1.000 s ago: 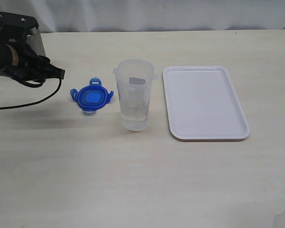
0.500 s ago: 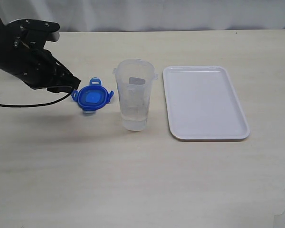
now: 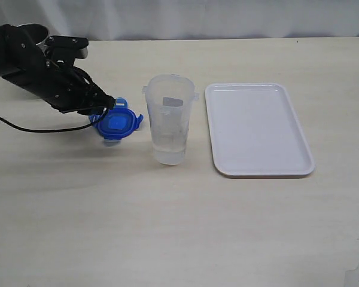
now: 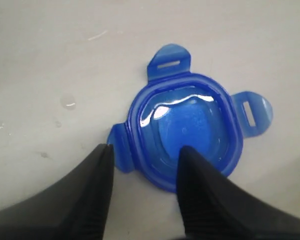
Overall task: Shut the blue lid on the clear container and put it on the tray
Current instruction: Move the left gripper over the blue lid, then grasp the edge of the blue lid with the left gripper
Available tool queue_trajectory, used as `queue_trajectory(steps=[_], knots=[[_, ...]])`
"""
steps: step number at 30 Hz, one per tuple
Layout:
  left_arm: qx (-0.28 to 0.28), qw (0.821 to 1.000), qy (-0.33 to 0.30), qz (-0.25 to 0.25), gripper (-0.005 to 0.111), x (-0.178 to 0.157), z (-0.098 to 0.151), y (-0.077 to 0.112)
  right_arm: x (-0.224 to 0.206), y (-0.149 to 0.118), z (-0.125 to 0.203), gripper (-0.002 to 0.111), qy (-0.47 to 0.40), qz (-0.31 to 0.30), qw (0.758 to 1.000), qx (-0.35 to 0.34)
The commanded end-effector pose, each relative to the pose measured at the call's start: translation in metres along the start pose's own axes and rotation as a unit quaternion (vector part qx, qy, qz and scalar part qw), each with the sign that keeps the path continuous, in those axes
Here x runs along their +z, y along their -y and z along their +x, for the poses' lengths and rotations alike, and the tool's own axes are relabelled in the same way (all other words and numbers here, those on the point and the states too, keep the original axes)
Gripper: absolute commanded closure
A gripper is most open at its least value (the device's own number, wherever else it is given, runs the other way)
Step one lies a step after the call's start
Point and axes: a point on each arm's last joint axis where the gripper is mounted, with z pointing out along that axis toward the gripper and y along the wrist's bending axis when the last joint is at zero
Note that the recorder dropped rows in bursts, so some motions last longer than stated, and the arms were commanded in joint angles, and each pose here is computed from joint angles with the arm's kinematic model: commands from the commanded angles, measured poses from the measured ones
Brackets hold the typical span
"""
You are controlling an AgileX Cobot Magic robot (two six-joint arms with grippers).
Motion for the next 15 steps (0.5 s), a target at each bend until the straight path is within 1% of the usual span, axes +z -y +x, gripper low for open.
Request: queue_trajectory(steps=[1, 6, 9, 15], knots=[[-0.017, 1.000, 0.023, -0.005, 0.068, -0.001, -0.007, 0.000, 0.000, 0.000, 0.001, 0.104, -0.001, 0.001, 1.000, 0.002], [-0.024, 1.000, -0.001, -0.001, 0.068, 0.007, 0.000, 0.000, 0.000, 0.000, 0.001, 0.104, -0.001, 0.001, 1.000, 0.002], [-0.023, 1.000, 0.003, -0.008, 0.068, 0.016, 0.002, -0.003, 0.000, 0.000, 0.001, 0.104, -0.001, 0.001, 1.000, 0.002], [-0.014, 1.000, 0.008, -0.016, 0.068, 0.020, 0.002, -0.005, 0.000, 0.000, 0.001, 0.104, -0.001, 0.001, 1.000, 0.002]])
